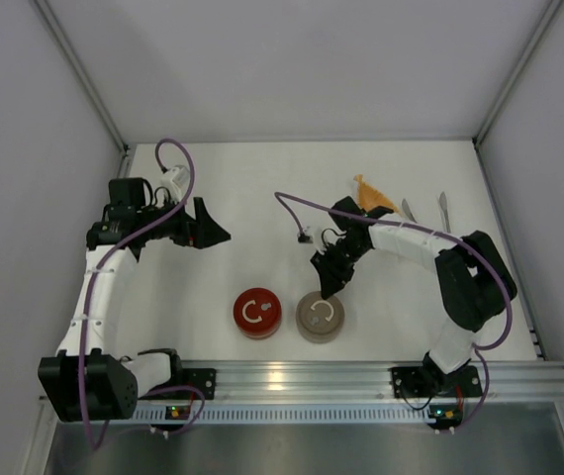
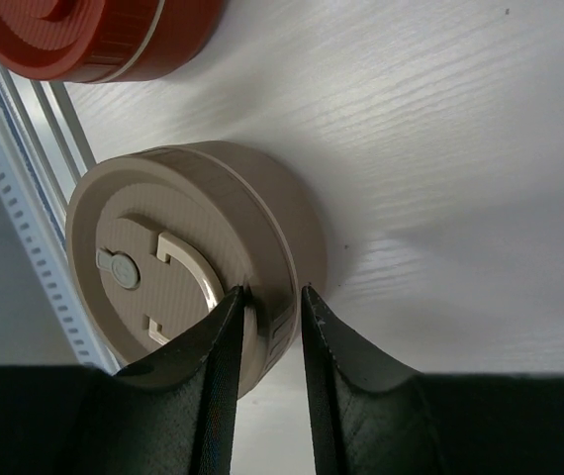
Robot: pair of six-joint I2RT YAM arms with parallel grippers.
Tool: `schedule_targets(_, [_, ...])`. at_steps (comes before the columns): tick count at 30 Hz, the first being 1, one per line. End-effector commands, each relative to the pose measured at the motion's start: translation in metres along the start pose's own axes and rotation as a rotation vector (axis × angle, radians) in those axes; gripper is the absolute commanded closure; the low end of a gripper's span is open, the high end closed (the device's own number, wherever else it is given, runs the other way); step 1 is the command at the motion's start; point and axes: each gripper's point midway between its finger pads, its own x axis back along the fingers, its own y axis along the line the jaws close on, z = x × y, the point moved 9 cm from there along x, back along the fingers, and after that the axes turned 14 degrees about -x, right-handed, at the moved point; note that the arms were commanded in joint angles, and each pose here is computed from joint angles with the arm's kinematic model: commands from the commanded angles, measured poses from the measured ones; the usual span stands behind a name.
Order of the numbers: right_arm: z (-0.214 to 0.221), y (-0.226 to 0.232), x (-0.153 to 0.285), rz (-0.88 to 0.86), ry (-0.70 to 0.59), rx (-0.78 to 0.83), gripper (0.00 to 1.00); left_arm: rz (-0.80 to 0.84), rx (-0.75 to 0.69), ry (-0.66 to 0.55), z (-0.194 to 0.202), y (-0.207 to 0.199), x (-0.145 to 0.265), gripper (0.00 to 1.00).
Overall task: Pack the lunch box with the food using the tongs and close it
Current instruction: Move the packing box to the center of the board, then reset both arms
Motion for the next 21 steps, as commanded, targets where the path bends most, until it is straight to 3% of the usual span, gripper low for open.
schedule_targets(1, [-0.010,-0.027,0.005,0.171,-0.039,0.057,0.73,-0.034,-0.035,-0.041,-0.007,-0.002,0.005,0.02])
schedule_targets(5, [-0.011,-0.028,0.008,0.194,-0.051,0.056,0.73,-0.058,-0.058,-0.048,-0.007,-0.003,0.008,0.02])
schedule_targets(8, [-0.012,-0.021,0.011,0.156,-0.059,0.058,0.63,-0.055,-0.057,-0.046,-0.007,-0.004,0.009,0.02])
schedule_targets(9, [-0.015,-0.017,0.014,0.127,-0.069,0.066,0.53,-0.052,-0.064,-0.044,-0.007,-0.004,0.009,0.02])
schedule_targets(11, [-0.015,-0.008,0.021,0.093,-0.074,0.076,0.45,-0.053,-0.095,-0.039,-0.006,-0.004,0.010,0.02])
schedule_targets(12, [-0.020,-0.001,0.027,0.048,-0.099,0.093,0.29,-0.056,-0.101,-0.037,-0.006,-0.003,0.010,0.02])
schedule_targets(15, [-0.030,0.027,0.057,-0.002,-0.202,0.156,0.01,-0.099,-0.104,-0.032,-0.008,0.000,0.011,0.02])
schedule_targets(21, [-0.053,0.064,0.145,0.109,-0.451,0.240,0.01,-0.158,-0.062,-0.028,-0.009,0.011,0.006,0.02])
